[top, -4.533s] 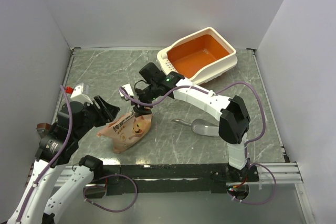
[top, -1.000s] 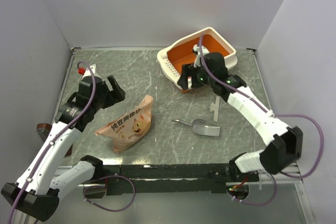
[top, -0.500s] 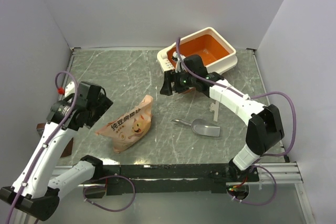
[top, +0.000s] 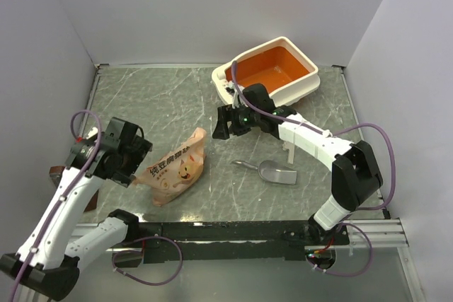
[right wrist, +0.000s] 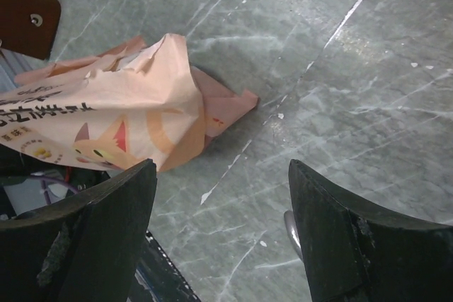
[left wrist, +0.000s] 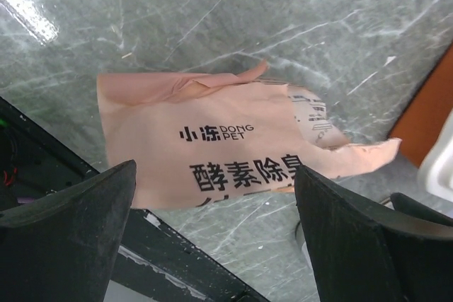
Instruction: Fill the litter box with clean litter
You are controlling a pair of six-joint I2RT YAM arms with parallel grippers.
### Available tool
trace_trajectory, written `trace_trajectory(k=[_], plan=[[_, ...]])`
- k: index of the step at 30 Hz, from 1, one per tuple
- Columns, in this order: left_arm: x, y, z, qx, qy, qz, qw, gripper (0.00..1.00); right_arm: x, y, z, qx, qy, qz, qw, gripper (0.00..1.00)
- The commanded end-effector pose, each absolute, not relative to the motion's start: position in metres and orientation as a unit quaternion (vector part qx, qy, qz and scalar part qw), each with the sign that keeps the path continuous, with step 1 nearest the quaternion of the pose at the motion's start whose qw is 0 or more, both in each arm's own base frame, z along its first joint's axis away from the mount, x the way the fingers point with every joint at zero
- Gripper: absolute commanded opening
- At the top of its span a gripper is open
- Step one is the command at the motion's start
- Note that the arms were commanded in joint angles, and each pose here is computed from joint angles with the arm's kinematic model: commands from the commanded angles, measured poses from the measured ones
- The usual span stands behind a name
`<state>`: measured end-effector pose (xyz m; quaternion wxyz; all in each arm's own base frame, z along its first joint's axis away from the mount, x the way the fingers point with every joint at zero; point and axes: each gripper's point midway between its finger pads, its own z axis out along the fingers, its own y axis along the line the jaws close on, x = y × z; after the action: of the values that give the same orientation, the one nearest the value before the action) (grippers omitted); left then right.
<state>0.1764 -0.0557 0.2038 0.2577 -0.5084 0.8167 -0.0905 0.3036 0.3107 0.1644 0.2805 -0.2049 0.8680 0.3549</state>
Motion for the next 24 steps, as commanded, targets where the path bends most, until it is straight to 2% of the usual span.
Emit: trace_trajectory(k=[1, 9, 13, 20, 24], plan=[[0.166, -0.063, 0.189, -0.516, 0.826, -0.083, 0.212, 0.98, 0.302, 0.316, 0.197, -0.214, 0.843, 0.378, 0.317, 0.82], [0.167, -0.078, 0.175, -0.488, 0.844, -0.111, 0.194, 0.98, 0.298, 0.324, 0.180, -0.215, 0.848, 0.386, 0.293, 0.81], [0.168, -0.091, 0.143, -0.462, 0.868, -0.101, 0.149, 0.97, 0.303, 0.327, 0.168, -0.209, 0.853, 0.383, 0.284, 0.81], [0.182, -0.095, 0.136, -0.443, 0.877, -0.101, 0.159, 0.97, 0.306, 0.348, 0.160, -0.235, 0.838, 0.421, 0.255, 0.81], [0.181, -0.096, 0.132, -0.440, 0.878, -0.104, 0.157, 0.97, 0.312, 0.363, 0.168, -0.254, 0.805, 0.456, 0.282, 0.80]])
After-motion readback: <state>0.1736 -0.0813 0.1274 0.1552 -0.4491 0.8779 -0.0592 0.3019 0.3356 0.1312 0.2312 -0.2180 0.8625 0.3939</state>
